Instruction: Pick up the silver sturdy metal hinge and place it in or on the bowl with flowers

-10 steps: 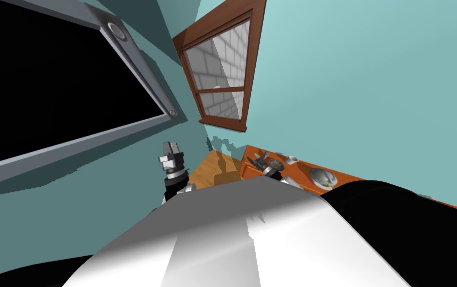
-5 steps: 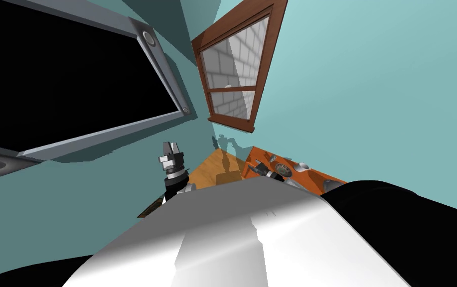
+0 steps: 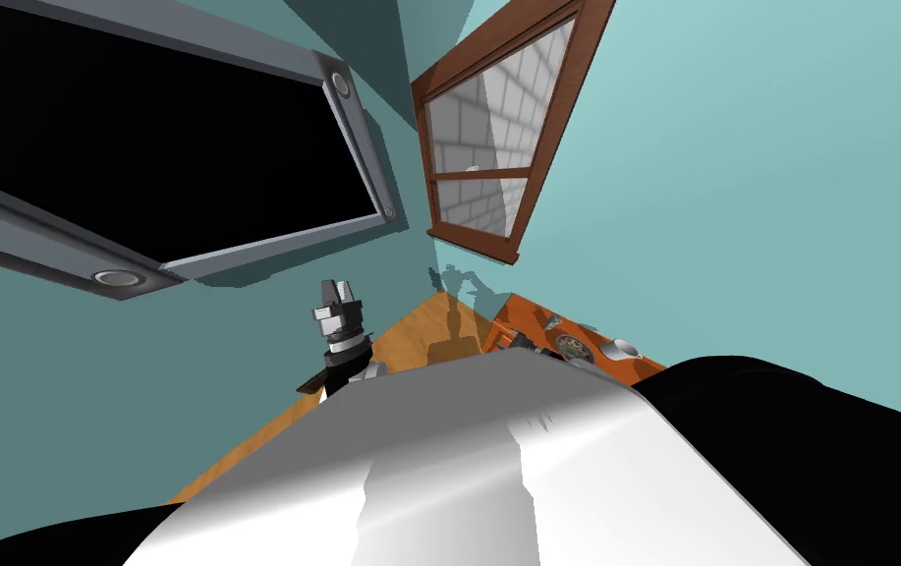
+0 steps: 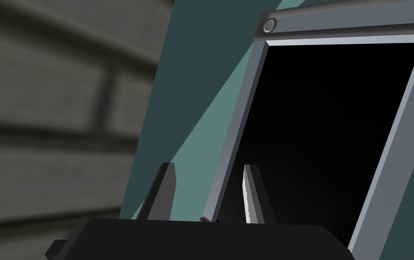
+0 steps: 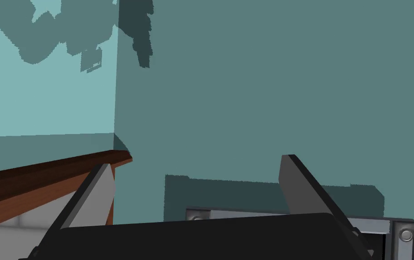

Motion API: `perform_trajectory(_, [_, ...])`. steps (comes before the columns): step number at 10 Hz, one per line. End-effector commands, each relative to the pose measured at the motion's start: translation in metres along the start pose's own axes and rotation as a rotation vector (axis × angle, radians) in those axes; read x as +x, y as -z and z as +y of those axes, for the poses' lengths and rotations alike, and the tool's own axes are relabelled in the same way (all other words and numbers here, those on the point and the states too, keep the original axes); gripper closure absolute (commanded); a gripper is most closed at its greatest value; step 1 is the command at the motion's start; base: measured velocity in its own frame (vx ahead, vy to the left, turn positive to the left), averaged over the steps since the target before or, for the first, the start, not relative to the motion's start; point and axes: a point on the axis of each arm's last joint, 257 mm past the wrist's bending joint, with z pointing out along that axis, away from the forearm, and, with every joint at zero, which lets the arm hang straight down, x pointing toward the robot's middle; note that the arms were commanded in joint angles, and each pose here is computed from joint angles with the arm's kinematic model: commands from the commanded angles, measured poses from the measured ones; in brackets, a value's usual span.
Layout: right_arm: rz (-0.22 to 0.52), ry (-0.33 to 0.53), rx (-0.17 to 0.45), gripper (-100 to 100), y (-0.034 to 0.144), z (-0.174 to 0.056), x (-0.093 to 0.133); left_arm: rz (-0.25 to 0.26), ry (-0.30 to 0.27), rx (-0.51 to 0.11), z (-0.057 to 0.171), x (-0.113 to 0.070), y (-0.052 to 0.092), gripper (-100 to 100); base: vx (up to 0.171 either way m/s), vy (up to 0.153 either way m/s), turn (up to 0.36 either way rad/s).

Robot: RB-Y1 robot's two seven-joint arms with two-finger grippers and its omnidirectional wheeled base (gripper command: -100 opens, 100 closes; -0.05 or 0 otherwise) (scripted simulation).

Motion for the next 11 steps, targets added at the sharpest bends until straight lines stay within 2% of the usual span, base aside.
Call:
perform_trajectory(1, [0.063, 0.053, -0.019, -100, 0.009, 0.004, 0.028, 0.000, 0.000, 0.000, 0.000, 0.000, 0.000, 0, -0.017, -0.035, 0.120])
perform_trajectory(2, [0.063, 0.053, -0.019, -100, 0.009, 0.004, 0.028, 0.000, 0.000, 0.000, 0.000, 0.000, 0.000, 0, -0.005, -0.018, -0.039])
perform_trajectory(3, [0.131, 0.128, -0.054, -100, 0.020, 0.006, 0.053, 0.000, 0.000, 0.000, 0.000, 0.000, 0.000, 0, -0.007, -0.012, 0.259])
perform_trajectory(4, [0.142, 0.124, -0.051, -100, 0.022, 0.004, 0.058, 0.000, 0.000, 0.000, 0.000, 0.000, 0.000, 0, -0.007, -0.022, 0.162])
perform_trajectory(5, [0.205, 0.199, -0.088, -100, 0.034, 0.005, 0.081, 0.000, 0.000, 0.000, 0.000, 0.000, 0.000, 0, -0.009, -0.028, 0.246])
perform_trajectory(6, [0.219, 0.195, -0.085, -100, 0.037, 0.003, 0.088, 0.000, 0.000, 0.000, 0.000, 0.000, 0.000, 0, -0.005, -0.029, 0.157])
perform_trajectory(7, [0.275, 0.271, -0.124, -100, 0.049, 0.003, 0.107, 0.000, 0.000, 0.000, 0.000, 0.000, 0.000, 0, -0.001, -0.032, 0.241])
perform_trajectory(8, [0.291, 0.265, -0.121, -100, 0.053, 0.001, 0.114, 0.000, 0.000, 0.000, 0.000, 0.000, 0.000, 0, -0.002, -0.036, 0.148])
perform_trajectory(10, [0.432, 0.385, -0.188, -100, 0.092, -0.010, 0.164, 0.000, 0.000, 0.000, 0.000, 0.000, 0.000, 0, 0.002, -0.050, 0.327])
perform_trajectory(11, [0.437, 0.396, -0.194, -100, 0.092, -0.010, 0.166, 0.000, 0.000, 0.000, 0.000, 0.000, 0.000, 0, 0.002, -0.057, 0.110])
